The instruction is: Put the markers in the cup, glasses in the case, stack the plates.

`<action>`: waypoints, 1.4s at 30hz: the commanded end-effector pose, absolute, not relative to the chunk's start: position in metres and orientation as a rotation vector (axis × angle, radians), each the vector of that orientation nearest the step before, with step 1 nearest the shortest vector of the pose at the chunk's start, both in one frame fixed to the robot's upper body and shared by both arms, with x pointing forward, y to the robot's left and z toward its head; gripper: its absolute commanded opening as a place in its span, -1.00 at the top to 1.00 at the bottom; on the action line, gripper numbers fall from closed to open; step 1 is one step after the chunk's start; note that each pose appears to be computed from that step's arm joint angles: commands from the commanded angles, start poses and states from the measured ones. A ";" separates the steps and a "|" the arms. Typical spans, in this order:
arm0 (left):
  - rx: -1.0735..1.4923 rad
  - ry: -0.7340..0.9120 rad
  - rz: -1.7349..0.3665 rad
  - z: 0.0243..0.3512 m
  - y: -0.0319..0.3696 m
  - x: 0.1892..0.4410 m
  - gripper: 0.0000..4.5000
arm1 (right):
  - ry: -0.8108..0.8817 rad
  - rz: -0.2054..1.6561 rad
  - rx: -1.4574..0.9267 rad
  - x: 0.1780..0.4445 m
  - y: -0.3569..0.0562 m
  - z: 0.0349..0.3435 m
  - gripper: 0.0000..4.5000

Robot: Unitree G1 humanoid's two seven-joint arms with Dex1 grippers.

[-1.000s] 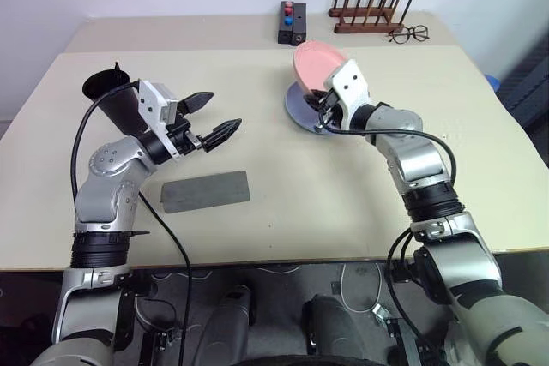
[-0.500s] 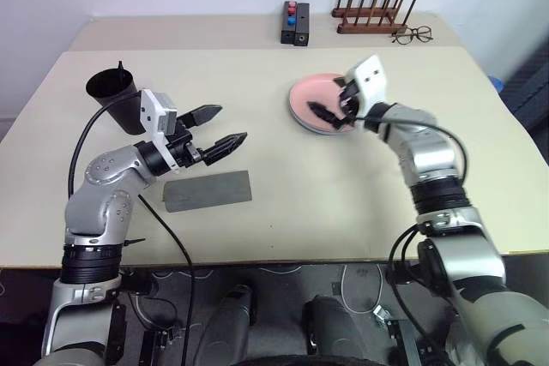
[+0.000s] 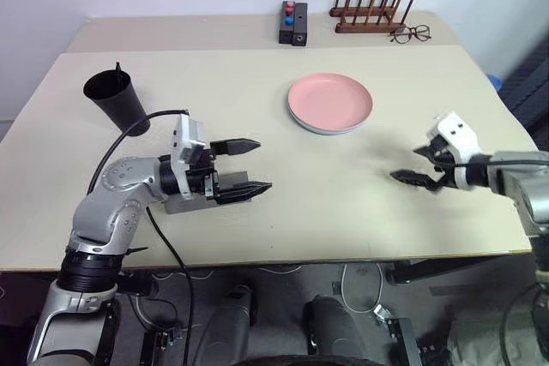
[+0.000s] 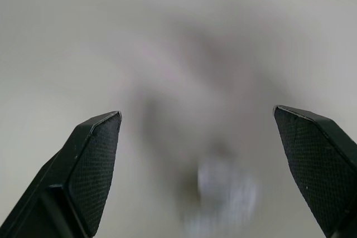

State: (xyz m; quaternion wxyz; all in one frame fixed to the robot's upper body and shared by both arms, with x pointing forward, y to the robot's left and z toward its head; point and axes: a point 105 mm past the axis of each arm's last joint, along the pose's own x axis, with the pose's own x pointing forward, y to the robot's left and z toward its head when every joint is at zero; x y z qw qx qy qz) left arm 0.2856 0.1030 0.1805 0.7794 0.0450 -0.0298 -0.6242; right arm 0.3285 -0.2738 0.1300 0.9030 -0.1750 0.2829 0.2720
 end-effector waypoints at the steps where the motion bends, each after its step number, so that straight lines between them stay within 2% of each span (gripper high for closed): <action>1: 0.103 -0.024 -1.382 0.183 0.103 0.284 -1.00 | 0.554 0.490 -0.367 0.333 -0.281 0.143 -0.97; 5: 0.107 0.049 -1.375 0.179 0.107 0.286 -1.00 | 0.576 0.477 -0.320 0.334 -0.281 0.137 -0.97; 8: 0.111 0.060 -1.365 0.180 0.108 0.287 -1.00 | 0.607 0.466 -0.343 0.333 -0.284 0.130 -0.39; 14: 0.122 0.051 -1.349 0.181 0.110 0.285 -1.00 | 0.618 0.451 -0.360 0.337 -0.291 0.130 0.96; 18: 0.117 0.047 -1.341 0.180 0.109 0.282 -1.00 | 0.586 0.448 -0.373 0.345 -0.289 0.135 0.99; 22: 0.131 -0.020 -1.284 0.187 0.111 0.291 -1.00 | 0.423 0.495 -0.295 0.362 -0.265 0.166 0.99; 27: 0.144 -0.195 -1.073 0.215 0.122 0.325 -1.00 | 0.078 0.456 -0.215 0.398 -0.240 0.228 0.99; 32: 0.170 -0.167 -0.921 0.209 0.134 0.346 -1.00 | -0.079 0.505 -0.076 0.422 -0.183 0.249 0.99; 35: 0.196 -0.179 -0.867 0.206 0.136 0.350 -1.00 | -0.091 0.582 -0.040 0.425 -0.152 0.240 0.60; 39: 0.169 -0.184 -0.854 0.207 0.136 0.343 -1.00 | -0.045 0.563 -0.094 0.431 -0.149 0.219 -0.32; 42: 0.150 -0.194 -0.846 0.209 0.140 0.334 -1.00 | -0.054 0.534 -0.138 0.436 -0.159 0.223 -0.99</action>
